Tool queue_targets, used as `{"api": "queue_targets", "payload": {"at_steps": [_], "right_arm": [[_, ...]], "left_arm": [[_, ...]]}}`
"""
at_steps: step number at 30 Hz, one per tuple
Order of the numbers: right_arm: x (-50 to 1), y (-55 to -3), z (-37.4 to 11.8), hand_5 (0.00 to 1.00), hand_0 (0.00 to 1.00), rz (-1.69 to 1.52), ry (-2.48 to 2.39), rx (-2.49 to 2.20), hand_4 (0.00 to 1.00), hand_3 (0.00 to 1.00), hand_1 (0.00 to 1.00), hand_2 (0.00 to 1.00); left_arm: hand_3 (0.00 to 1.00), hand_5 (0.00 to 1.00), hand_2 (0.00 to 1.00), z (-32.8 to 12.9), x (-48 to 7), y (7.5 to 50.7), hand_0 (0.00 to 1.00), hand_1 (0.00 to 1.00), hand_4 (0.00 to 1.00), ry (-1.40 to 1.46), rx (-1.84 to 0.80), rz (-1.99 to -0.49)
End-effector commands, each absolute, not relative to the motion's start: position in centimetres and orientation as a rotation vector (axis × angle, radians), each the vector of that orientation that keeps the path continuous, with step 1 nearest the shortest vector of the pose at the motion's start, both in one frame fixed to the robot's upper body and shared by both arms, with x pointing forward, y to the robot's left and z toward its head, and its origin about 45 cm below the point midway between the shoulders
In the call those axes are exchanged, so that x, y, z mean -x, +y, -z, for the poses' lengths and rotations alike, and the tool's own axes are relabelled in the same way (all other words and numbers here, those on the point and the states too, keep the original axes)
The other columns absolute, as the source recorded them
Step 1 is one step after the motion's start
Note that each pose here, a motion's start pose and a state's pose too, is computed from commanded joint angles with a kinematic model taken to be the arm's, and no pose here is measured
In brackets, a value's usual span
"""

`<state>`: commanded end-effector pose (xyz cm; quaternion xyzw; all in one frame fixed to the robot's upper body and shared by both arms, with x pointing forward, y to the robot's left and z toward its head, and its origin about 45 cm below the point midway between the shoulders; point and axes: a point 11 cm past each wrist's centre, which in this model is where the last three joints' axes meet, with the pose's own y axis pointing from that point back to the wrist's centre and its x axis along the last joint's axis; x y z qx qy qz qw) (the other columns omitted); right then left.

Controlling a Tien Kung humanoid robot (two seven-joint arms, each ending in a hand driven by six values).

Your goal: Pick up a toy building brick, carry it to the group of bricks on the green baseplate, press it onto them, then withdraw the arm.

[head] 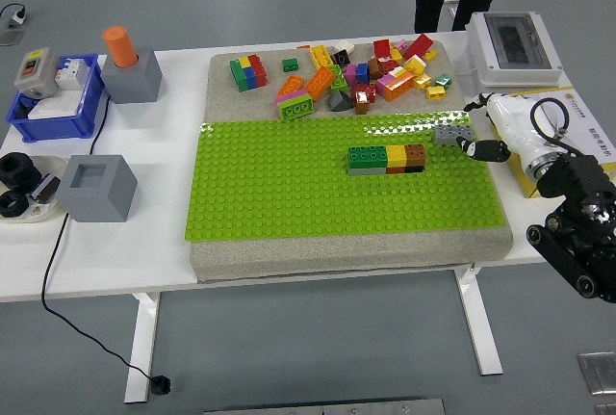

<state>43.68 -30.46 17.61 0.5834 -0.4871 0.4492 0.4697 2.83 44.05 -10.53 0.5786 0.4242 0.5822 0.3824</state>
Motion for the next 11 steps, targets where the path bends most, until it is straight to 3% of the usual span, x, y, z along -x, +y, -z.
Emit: {"api": "queue_targets", "payload": {"at_steps": [11], "right_arm": [[-45.4, -29.4, -17.8, 0.252, 0.675, -1.122, -1.049, -1.372, 0.712, 0.681, 0.694, 0.774]], "left_arm": [[0.441, 0.86, 0.746, 10.5, -3.0, 44.1, 0.779, 0.78, 0.998, 1.08, -1.474, -1.486]]}}
